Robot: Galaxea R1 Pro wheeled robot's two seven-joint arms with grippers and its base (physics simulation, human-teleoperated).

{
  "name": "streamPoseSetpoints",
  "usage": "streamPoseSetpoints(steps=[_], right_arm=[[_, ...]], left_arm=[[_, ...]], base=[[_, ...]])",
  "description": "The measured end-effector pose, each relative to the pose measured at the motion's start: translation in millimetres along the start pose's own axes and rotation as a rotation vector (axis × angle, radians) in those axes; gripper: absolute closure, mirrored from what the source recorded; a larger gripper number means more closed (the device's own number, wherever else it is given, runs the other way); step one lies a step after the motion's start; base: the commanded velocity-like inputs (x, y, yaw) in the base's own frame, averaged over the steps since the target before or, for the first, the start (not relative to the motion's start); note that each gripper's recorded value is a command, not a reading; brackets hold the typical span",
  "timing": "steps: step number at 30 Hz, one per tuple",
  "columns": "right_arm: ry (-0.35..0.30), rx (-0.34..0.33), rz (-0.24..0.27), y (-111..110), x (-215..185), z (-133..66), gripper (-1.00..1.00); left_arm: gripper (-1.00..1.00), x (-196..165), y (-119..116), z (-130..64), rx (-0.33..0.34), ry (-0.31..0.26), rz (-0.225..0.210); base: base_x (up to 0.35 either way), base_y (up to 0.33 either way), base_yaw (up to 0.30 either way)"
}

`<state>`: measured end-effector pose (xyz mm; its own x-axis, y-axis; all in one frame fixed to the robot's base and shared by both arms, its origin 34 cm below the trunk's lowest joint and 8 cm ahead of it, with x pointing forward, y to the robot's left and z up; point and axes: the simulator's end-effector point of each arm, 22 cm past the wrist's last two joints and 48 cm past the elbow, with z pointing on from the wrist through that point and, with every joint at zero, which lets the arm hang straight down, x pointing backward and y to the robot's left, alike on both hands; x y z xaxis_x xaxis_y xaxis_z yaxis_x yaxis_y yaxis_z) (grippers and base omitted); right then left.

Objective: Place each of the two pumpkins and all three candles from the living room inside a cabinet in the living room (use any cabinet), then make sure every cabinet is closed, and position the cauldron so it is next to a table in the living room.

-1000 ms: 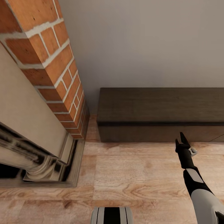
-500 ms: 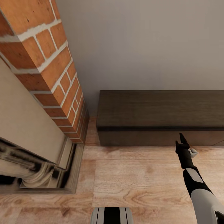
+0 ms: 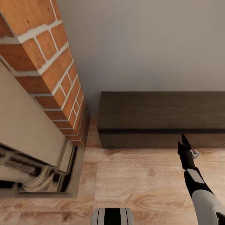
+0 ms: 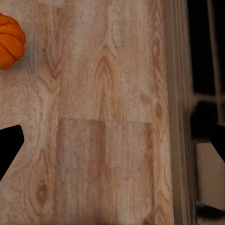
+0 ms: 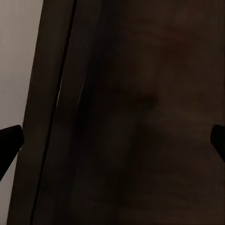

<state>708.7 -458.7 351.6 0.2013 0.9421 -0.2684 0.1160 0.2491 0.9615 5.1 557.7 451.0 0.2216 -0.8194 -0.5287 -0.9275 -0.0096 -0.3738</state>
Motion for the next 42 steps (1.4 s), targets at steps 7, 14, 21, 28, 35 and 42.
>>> streamPoseSetpoints(steps=[7,14,21,28,35,42], right_arm=[[-0.01,0.002,-0.009,-1.2,-2.7,-0.5,-1.0],[-0.012,0.004,-0.01,-1.7,-3.1,-0.7,-1.0],[-0.011,0.004,-0.011,-1.8,-2.5,-0.8,-1.0],[-0.012,0.005,-0.011,-2.2,-3.3,-0.9,-1.0],[-0.012,0.005,-0.01,-2.5,-3.6,-1.2,1.0],[-0.012,0.004,-0.009,-2.2,-3.6,-1.1,1.0]], left_arm=[[-1.0,-0.1,0.3,0.3,0.0,0.0,0.0],[-1.0,-0.6,0.6,0.4,-0.001,-0.001,-0.001],[-1.0,-0.1,0.8,0.4,-0.001,0.0,-0.001],[-1.0,-0.4,0.4,0.7,0.0,0.0,0.0],[-1.0,-1.0,0.0,1.0,0.001,0.0,0.001],[-1.0,-0.7,-0.1,1.3,0.001,0.0,0.001]], base=[[0.039,0.024,0.0],[0.024,0.013,0.0],[0.091,0.045,0.0],[0.015,0.007,0.0],[0.002,0.001,0.0],[0.0,0.0,0.0]])
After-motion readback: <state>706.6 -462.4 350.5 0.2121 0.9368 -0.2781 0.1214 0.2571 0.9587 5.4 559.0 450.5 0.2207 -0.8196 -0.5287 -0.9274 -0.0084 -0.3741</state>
